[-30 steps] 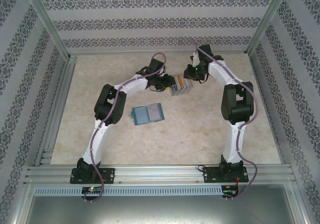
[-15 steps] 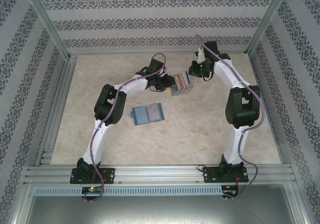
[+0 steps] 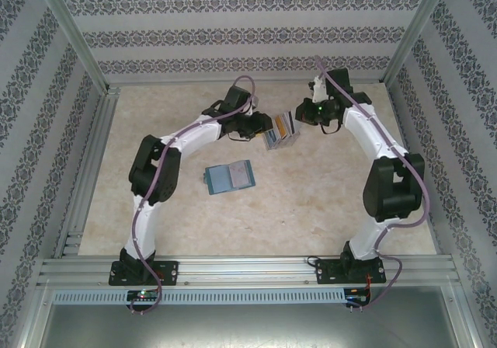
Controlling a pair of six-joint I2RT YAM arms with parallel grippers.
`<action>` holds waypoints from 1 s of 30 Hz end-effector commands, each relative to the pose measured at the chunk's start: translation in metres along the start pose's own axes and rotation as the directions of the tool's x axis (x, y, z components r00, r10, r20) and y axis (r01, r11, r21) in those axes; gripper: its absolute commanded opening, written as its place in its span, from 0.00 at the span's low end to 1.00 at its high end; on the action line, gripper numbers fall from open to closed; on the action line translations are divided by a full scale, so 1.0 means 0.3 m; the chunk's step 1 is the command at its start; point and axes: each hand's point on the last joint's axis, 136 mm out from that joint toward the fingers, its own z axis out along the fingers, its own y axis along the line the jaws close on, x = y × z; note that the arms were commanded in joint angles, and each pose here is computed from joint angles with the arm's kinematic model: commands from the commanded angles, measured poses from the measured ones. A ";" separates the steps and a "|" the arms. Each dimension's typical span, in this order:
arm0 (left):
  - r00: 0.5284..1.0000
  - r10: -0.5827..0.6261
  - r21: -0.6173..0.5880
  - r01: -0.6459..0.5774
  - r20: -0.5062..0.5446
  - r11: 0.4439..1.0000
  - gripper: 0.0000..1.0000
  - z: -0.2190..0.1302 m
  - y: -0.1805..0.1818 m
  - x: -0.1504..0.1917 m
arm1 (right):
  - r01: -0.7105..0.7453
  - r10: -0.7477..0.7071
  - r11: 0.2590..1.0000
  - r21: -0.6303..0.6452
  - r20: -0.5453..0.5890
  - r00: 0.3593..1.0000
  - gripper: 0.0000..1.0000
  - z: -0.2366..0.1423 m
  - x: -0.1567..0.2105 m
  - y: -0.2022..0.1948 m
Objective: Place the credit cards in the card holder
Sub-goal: Pick up the credit card from the storage box.
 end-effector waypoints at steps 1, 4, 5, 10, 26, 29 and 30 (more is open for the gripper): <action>0.997 0.073 0.098 -0.073 0.006 0.993 0.37 -0.073 -0.090 0.005 | -0.031 0.032 0.992 -0.122 0.006 0.999 0.09 -0.017 0.030 0.060; 0.996 0.087 0.176 -0.085 -0.001 0.981 0.37 -0.109 -0.127 0.022 | -0.047 0.047 0.977 -0.209 -0.008 0.999 0.09 -0.025 0.060 0.101; 0.995 0.096 0.197 -0.093 -0.004 0.976 0.37 -0.123 -0.134 0.032 | -0.053 0.051 0.969 -0.242 -0.013 0.999 0.09 -0.026 0.068 0.115; 0.990 0.138 0.279 -0.136 0.010 0.951 0.37 -0.213 -0.166 0.082 | -0.068 0.063 0.939 -0.336 -0.025 0.998 0.09 -0.024 0.106 0.148; 0.998 0.055 0.402 -0.047 -0.009 0.915 0.38 -0.242 -0.144 0.114 | -0.128 0.116 0.826 -0.549 -0.057 0.992 0.10 -0.003 0.154 0.263; 0.999 0.049 0.403 -0.041 -0.009 0.914 0.38 -0.242 -0.143 0.113 | -0.137 0.124 0.813 -0.566 -0.061 0.990 0.10 -0.003 0.153 0.277; 0.999 0.049 0.394 -0.041 -0.009 0.918 0.38 -0.243 -0.137 0.114 | -0.135 0.123 0.810 -0.570 -0.060 0.991 0.10 -0.002 0.153 0.281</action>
